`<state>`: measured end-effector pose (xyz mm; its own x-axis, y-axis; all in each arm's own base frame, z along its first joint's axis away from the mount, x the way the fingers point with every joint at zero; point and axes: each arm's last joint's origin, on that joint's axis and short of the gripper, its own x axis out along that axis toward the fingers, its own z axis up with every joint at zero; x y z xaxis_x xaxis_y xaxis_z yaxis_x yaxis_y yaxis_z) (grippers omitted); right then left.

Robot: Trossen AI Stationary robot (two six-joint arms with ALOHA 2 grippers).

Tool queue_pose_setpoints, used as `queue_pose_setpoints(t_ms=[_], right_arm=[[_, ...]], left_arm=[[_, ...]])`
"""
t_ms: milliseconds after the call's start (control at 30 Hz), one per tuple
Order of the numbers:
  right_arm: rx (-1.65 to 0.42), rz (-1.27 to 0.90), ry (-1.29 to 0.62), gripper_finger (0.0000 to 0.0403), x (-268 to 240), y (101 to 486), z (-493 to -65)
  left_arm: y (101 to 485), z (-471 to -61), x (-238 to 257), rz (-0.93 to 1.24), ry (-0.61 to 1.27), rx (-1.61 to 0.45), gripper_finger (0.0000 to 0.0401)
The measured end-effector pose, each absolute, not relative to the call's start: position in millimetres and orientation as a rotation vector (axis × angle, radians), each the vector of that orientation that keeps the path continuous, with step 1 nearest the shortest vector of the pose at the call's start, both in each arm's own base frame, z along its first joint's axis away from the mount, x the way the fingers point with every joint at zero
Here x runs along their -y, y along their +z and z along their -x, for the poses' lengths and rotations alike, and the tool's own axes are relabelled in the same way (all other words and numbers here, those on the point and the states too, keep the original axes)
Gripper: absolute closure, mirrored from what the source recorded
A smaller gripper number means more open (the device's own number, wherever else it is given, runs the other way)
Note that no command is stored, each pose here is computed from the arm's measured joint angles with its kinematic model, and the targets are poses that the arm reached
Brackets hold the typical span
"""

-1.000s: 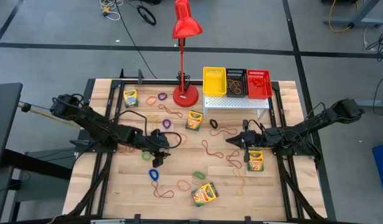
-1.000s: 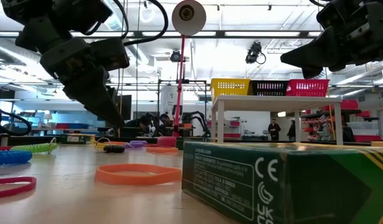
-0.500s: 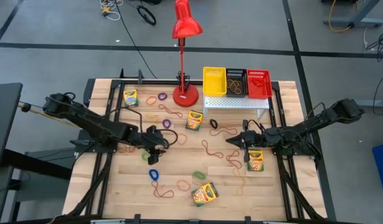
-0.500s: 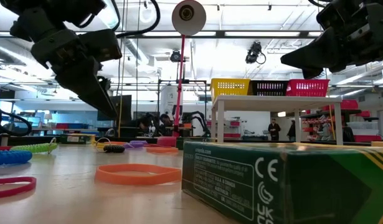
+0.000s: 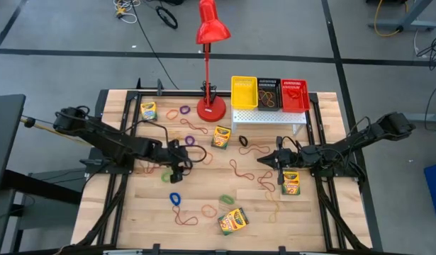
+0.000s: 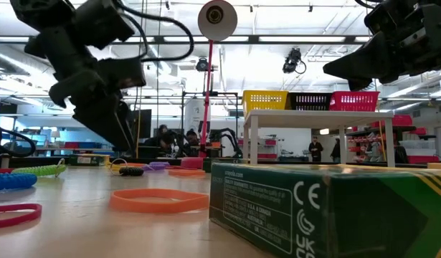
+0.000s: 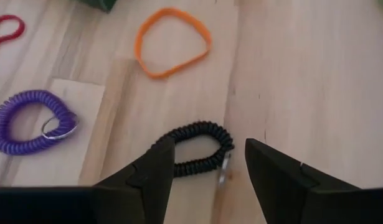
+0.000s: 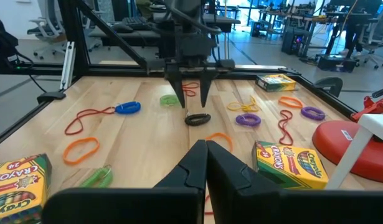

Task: Pick & Place Office Desk Supplies
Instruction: Put the black spring keychain into the red bin on the shelf

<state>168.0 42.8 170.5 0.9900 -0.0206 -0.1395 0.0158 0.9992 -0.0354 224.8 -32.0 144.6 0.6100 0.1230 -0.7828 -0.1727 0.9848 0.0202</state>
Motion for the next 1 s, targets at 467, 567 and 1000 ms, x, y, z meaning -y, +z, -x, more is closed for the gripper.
queue_pose_setpoints(t_ms=[467,567,1000], right_arm=[[-0.148,0.037,-0.018,0.0391,-43,170,-168],[-0.148,0.037,-0.018,0.0391,-43,170,-168],[-0.149,0.037,-0.019,0.0391,-43,170,-168]], left_arm=[[136,-226,29,0.092,0.132,-0.957,0.0307],[136,-226,30,0.090,0.128,-0.959,0.0343],[155,-235,42,0.007,0.094,-0.984,0.0390]])
